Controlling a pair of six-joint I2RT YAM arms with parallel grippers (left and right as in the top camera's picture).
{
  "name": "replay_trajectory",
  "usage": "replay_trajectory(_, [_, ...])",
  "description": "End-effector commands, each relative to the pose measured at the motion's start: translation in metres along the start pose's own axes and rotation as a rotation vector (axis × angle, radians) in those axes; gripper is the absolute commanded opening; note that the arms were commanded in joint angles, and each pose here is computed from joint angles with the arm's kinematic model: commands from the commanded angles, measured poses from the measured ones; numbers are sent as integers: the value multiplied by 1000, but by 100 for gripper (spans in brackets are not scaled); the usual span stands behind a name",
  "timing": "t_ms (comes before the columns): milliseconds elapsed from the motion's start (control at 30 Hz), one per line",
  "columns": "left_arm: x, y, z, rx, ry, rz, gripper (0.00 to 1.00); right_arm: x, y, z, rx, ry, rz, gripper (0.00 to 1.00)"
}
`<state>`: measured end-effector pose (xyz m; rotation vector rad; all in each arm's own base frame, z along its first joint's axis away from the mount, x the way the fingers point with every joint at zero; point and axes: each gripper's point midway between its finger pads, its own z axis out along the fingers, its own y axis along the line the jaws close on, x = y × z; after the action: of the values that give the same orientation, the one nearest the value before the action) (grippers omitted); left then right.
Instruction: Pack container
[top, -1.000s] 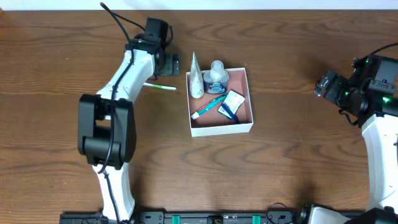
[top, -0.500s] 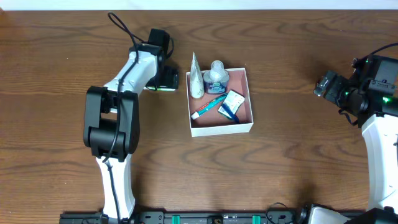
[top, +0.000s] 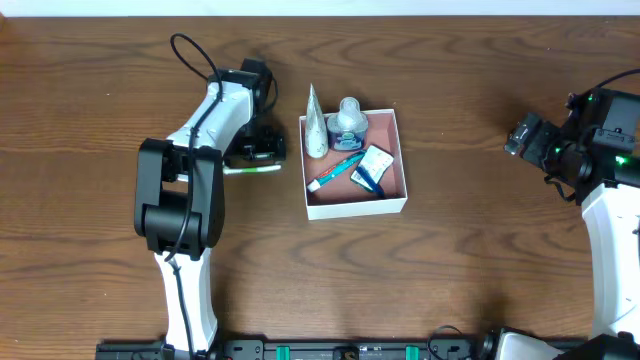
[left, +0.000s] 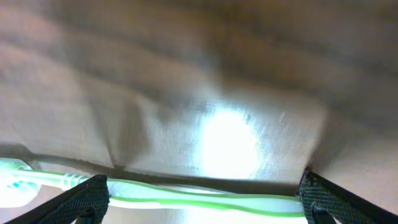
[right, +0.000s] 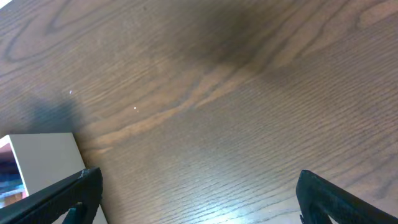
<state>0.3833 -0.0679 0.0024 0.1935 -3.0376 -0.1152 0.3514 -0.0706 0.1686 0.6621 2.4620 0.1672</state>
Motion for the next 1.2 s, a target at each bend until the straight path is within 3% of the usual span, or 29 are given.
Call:
replay_trajectory(0, [8, -3, 0, 33, 40, -14, 98, -4, -2, -1, 7, -10, 15, 99])
replay_trajectory(233, [12, -2, -23, 54, 11, 42, 98, -4, -2, -1, 7, -10, 15, 99])
replay_trajectory(367, [14, 0, -37, 60, -5, -89, 98, -4, -2, -1, 7, -10, 15, 99])
replay_trajectory(600, [11, 3, -44, 77, -21, -463, 98, -4, -2, -1, 7, -10, 15, 99])
replay_trajectory(833, [43, 17, -6, -27, 58, -969, 98, -4, -2, -1, 7, -10, 15, 99])
replay_trajectory(1167, [60, 12, 52, 23, 64, -998, 98, -4, -2, -1, 7, -10, 15, 99])
